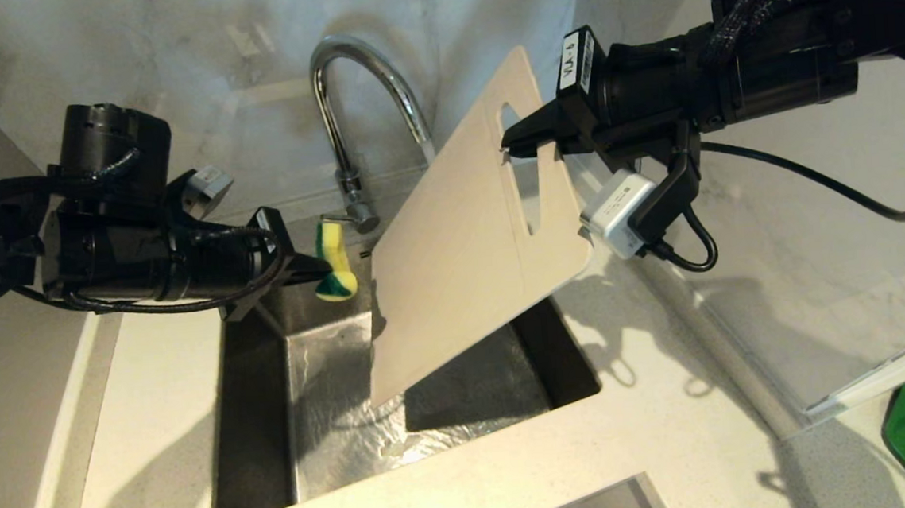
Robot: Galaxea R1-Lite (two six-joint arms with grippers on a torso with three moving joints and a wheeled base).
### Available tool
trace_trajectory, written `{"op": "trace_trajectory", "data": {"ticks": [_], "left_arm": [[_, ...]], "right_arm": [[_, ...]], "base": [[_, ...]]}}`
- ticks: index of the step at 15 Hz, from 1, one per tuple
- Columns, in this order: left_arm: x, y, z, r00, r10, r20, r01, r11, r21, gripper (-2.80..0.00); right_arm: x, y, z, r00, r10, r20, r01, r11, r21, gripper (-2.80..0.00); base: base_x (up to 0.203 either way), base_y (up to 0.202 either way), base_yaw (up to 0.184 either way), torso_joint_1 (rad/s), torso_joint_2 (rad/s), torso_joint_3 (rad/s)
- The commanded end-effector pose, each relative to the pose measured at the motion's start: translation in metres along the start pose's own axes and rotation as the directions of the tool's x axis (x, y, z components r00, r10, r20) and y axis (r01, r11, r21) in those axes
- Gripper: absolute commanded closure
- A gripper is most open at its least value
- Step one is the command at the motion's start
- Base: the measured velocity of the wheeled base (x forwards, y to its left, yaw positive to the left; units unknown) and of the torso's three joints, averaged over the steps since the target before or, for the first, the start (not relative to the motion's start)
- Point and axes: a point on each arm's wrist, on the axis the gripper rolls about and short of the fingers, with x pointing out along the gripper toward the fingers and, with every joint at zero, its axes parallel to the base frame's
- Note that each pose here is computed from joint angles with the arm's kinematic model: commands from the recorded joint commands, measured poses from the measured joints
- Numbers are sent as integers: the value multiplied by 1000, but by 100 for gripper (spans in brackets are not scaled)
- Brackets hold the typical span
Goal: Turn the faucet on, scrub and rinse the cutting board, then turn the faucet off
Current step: Scrub the cutting board underwater
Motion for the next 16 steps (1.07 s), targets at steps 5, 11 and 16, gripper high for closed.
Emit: {"op": "trace_trajectory", "data": {"ticks": [5,11,16], "left_arm": [[-27,-10,0,997,-82,0,81,997,-16,0],[-26,-13,4,995,-96,17,97,995,-19,0],[-24,-13,2,995,-96,6,96,995,-19,0]], "right_arm": [[6,7,4,1000,17,25,-18,1000,1,0],[12,14,3,999,35,32,-36,999,10,0],[22,22,2,998,46,45,-47,999,17,0]], "base": [[0,0,0,0,0,0],[0,0,0,0,0,0],[0,0,0,0,0,0]]}}
